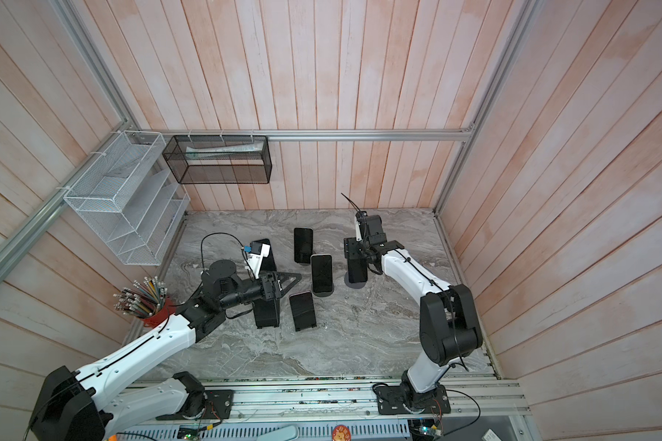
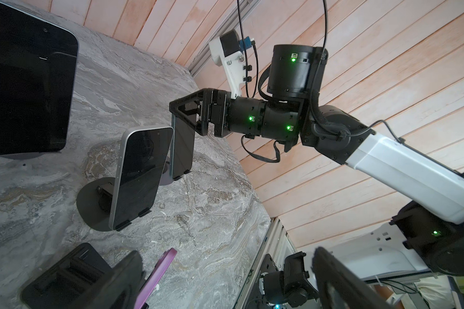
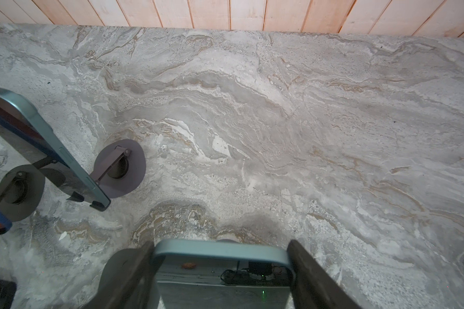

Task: Remove the phone from the phone stand

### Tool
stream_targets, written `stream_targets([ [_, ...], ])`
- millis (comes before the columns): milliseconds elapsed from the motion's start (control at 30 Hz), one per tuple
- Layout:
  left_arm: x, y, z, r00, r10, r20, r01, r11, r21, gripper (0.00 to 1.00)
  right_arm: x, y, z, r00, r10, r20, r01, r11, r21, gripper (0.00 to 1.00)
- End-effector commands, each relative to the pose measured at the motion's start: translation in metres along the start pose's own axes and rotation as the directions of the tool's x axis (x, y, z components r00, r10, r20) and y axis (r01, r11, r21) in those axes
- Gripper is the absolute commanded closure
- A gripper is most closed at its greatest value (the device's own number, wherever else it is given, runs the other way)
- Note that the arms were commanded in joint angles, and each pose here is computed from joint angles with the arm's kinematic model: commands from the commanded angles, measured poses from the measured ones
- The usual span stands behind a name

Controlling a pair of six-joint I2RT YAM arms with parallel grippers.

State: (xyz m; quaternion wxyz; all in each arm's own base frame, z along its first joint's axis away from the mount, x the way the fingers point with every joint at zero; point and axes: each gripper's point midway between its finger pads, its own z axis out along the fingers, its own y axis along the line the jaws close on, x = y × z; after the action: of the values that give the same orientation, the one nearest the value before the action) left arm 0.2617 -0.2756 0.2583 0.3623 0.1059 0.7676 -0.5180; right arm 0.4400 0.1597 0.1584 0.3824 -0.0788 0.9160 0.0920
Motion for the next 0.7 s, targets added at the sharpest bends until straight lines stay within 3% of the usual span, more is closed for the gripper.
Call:
stream_targets([
  [0,0.006,0.006,0.001,1.0,0.012,-0.009,-0.012,1.0,-0.018,0.0,-0.001,-0.001,-0.009,1.0,0.001,0.021,-0.001,1.0,0.011,0.26],
  [667,0.004,0.003,-0.006,1.0,0.028,0.003,-0.028,0.999,-0.021,0.0,-0.014,-0.001,-0.033,0.995,0.028,0.096,-0.028,1.0,0.007,0.31],
])
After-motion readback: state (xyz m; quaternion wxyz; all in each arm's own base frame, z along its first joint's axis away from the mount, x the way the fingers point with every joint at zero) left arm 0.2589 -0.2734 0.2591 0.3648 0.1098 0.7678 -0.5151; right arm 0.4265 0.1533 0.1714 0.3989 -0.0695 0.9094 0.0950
